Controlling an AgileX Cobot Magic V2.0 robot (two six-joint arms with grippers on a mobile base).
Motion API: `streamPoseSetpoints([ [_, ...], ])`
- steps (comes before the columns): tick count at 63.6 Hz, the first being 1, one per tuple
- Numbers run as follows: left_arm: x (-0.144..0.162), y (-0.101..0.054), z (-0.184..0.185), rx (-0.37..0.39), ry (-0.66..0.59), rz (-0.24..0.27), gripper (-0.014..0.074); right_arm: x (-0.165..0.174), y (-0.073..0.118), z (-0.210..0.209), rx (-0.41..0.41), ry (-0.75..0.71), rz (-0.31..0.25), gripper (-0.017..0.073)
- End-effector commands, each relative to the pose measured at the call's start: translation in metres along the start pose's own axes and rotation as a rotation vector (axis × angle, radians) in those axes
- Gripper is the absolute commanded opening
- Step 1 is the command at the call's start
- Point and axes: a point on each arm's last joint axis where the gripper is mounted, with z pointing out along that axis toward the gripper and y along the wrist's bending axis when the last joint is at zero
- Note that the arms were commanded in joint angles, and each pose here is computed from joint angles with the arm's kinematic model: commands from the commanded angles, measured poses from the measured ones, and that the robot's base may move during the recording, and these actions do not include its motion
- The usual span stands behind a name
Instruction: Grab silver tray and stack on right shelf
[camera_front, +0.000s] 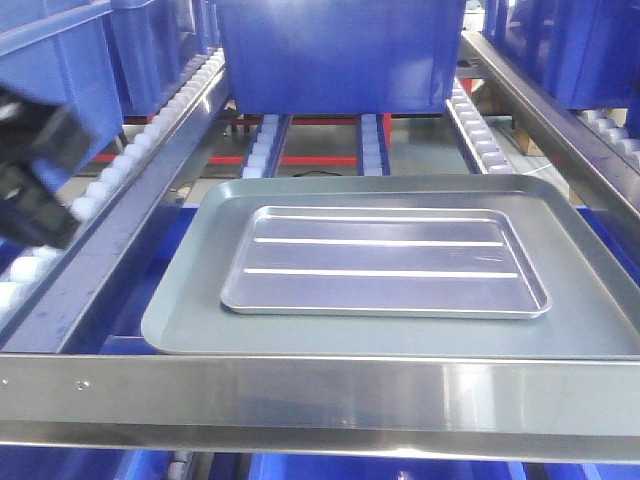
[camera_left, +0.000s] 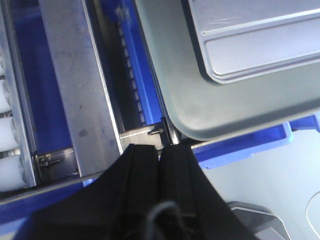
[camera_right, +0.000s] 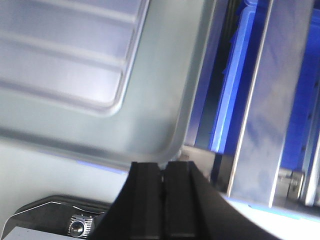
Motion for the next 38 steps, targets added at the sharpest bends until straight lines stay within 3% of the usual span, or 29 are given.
streamPoseSetpoints([
  [1,0.003,-0.001,-0.02,0.067,-0.182,0.028,-0.0092,0.009,-0.004,-0.013,-0.026,-0.143,-0.026,0.0057],
  [9,0.021,0.005,-0.042,0.077,-0.259,0.063,-0.0092,0.031,-0.01,-0.031,-0.041,-0.224,-0.019,0.0057],
  [30,0.05,0.021,-0.119,0.105,-0.495,0.046,-0.0092,0.066,-0.027,-0.119,-0.113,-0.679,0.032,0.0057],
  [38,0.062,0.029,-0.144,0.118,-0.606,0.03,-0.0092,0.085,-0.033,-0.137,-0.124,-0.773,0.05,0.0057],
])
